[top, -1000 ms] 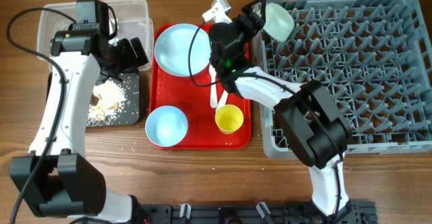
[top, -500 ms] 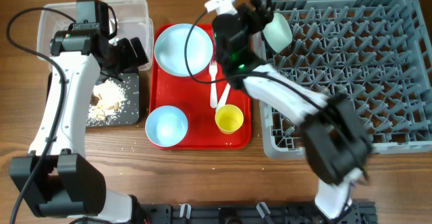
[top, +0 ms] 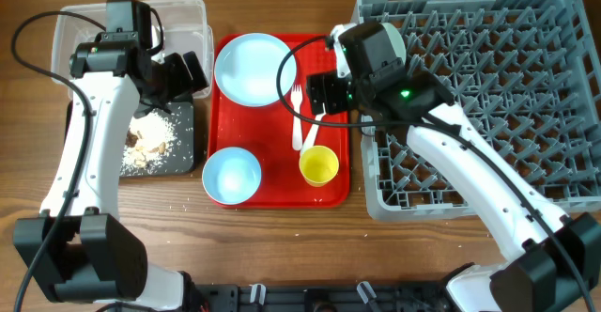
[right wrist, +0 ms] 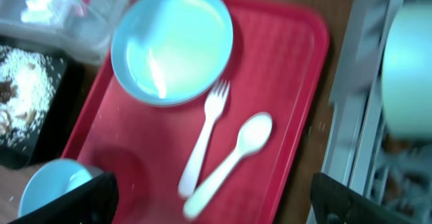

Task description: Sort waste into correct bins and load items into the dishwasher rack

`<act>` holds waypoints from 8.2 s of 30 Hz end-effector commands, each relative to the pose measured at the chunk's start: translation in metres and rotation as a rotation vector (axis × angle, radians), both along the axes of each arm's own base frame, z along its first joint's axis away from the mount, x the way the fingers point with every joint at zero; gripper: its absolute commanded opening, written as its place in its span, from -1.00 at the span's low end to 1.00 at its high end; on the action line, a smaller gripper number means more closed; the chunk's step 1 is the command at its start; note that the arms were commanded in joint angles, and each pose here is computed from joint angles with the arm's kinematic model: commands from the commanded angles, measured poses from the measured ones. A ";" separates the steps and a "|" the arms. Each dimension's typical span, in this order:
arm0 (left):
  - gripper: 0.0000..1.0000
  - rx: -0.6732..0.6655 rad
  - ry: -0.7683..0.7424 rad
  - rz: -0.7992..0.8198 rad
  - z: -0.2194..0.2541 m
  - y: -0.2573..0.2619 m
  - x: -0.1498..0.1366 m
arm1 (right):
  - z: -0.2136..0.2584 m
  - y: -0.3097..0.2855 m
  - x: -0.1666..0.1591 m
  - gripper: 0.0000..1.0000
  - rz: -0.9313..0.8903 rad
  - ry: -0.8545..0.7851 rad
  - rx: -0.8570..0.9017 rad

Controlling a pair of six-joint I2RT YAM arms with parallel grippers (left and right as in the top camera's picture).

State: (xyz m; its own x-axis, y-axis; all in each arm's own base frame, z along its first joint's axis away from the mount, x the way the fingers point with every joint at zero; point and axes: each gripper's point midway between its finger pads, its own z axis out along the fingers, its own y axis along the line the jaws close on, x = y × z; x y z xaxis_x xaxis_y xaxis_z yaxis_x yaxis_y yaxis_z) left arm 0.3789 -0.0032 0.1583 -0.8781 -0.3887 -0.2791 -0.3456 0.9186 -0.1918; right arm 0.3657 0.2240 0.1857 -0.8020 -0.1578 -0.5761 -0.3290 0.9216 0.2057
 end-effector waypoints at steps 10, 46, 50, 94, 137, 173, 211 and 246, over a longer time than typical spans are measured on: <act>0.98 -0.031 0.007 -0.023 0.003 -0.006 -0.002 | -0.020 0.004 -0.040 0.66 -0.030 0.240 0.068; 1.00 0.005 0.002 0.298 0.003 0.113 -0.017 | -0.151 0.146 -0.103 -0.45 0.346 0.491 0.103; 1.00 0.005 0.002 0.298 0.003 0.113 -0.017 | -0.152 0.145 -0.103 -0.89 0.333 0.495 0.097; 1.00 0.005 0.002 0.298 0.003 0.113 -0.017 | -0.035 -0.169 0.001 -0.91 -0.466 -0.296 -1.196; 0.79 -0.272 0.094 -0.254 -0.001 -0.081 -0.033 | 0.077 -0.172 0.018 0.96 -0.383 -0.103 0.040; -0.92 -0.455 0.280 -0.461 -0.040 -0.216 -0.069 | 0.090 -0.116 0.008 0.95 -0.155 -0.048 0.296; -0.92 -1.372 -0.139 -0.636 0.114 -0.173 -0.015 | 0.118 0.068 -0.022 0.50 0.801 -0.094 0.847; 0.61 -0.382 -0.047 -0.221 -0.031 -0.084 0.034 | 0.021 -0.166 -0.143 0.04 -0.453 0.568 -0.087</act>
State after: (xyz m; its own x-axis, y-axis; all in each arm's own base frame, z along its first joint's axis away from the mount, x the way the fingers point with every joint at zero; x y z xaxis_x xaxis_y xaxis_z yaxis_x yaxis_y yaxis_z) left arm 0.4124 -0.0955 0.1269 -0.9455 -0.2877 -0.1527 -0.1456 0.7927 -0.5920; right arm 0.2315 0.0659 0.2227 -0.9742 0.2061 -0.0920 0.1752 0.9476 0.2673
